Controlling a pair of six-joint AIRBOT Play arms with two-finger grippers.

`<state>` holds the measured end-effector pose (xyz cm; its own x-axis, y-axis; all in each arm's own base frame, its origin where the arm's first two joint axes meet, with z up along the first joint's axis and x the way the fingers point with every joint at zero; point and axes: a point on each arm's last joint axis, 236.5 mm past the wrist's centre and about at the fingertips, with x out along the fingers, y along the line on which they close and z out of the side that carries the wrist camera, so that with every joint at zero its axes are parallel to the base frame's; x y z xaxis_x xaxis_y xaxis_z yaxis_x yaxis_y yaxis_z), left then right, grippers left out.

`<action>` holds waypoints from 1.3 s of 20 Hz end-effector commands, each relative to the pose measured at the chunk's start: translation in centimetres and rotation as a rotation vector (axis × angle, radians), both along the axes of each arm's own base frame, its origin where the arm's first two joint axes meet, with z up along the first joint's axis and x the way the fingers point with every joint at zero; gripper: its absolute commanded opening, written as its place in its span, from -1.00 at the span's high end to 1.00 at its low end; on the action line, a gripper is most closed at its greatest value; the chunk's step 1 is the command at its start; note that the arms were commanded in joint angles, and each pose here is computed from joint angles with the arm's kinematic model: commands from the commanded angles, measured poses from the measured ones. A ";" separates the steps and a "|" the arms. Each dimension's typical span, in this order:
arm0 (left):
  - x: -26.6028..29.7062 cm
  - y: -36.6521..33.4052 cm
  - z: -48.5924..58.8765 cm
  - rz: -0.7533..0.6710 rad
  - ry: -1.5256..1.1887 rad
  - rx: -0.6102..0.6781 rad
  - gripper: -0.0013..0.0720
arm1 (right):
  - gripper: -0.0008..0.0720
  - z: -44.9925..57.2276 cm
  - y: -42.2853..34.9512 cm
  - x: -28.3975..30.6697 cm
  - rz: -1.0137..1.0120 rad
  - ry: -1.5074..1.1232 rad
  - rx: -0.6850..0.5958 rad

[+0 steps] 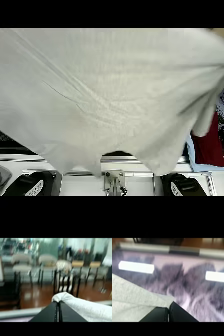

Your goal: Fold the shirts.

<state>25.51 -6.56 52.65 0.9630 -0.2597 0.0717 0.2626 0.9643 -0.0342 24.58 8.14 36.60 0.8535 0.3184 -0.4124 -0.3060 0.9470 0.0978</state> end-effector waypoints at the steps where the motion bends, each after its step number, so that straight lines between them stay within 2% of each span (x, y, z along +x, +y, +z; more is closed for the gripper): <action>1: 5.5 1.2 -12.5 0.078 0.364 0.118 0.87 | 0.78 -12.3 1.4 0.8 0.072 0.451 -0.068; 4: 9.9 0.6 -25.7 0.071 0.652 0.172 0.87 | 0.78 -23.9 3.7 4.5 0.084 0.638 -0.032; 6: 12.5 0.2 -32.6 0.068 0.764 0.189 0.87 | 0.78 -29.8 5.1 8.4 0.024 0.665 0.049; 9: 17.0 0.2 -37.9 0.084 0.813 0.191 0.87 | 0.78 -33.5 7.5 15.5 -0.078 0.628 0.270; 12: 19.6 0.5 -43.6 0.119 0.925 0.141 0.87 | 0.78 -34.3 9.3 20.4 -0.211 0.598 0.588; 14: 19.9 0.4 -47.3 0.160 1.032 0.067 0.87 | 0.78 -35.6 9.6 21.3 -0.256 0.626 0.670; 15: 19.7 0.1 -49.0 0.178 1.090 0.019 0.84 | 0.76 -36.2 9.7 21.1 -0.254 0.643 0.660; 16: 19.2 -0.3 -50.3 0.178 1.149 -0.013 0.56 | 0.54 -36.4 9.8 20.8 -0.245 0.655 0.652; 17: 18.4 -0.7 -51.2 0.168 1.202 -0.020 0.08 | -0.13 -36.3 9.8 20.5 -0.233 0.671 0.650; 18: 17.1 -0.7 -52.0 0.145 1.260 0.017 -0.17 | -0.45 -36.0 9.6 19.9 -0.217 0.691 0.645; 20: 13.2 0.7 -52.9 0.085 1.415 0.158 -0.18 | -0.45 -34.8 8.4 17.9 -0.131 0.740 0.585; 21: 10.8 2.0 -53.1 0.073 1.513 0.200 -0.24 | -0.45 -34.3 7.2 16.5 -0.099 0.772 0.548; 22: 7.8 3.4 -53.3 0.058 1.639 0.228 -0.41 | -0.45 -34.0 5.7 14.6 -0.081 0.827 0.515; 23: 5.2 4.4 -53.3 0.034 1.740 0.243 -0.47 | -0.45 -33.7 4.1 12.7 -0.070 0.879 0.478; 24: 3.3 5.2 -53.5 0.009 1.795 0.235 -0.47 | -0.44 -33.6 2.3 10.5 -0.068 0.933 0.430; 26: 1.3 5.1 -54.4 -0.044 1.802 0.082 -0.47 | -0.44 -33.7 -1.6 5.8 -0.083 1.048 0.295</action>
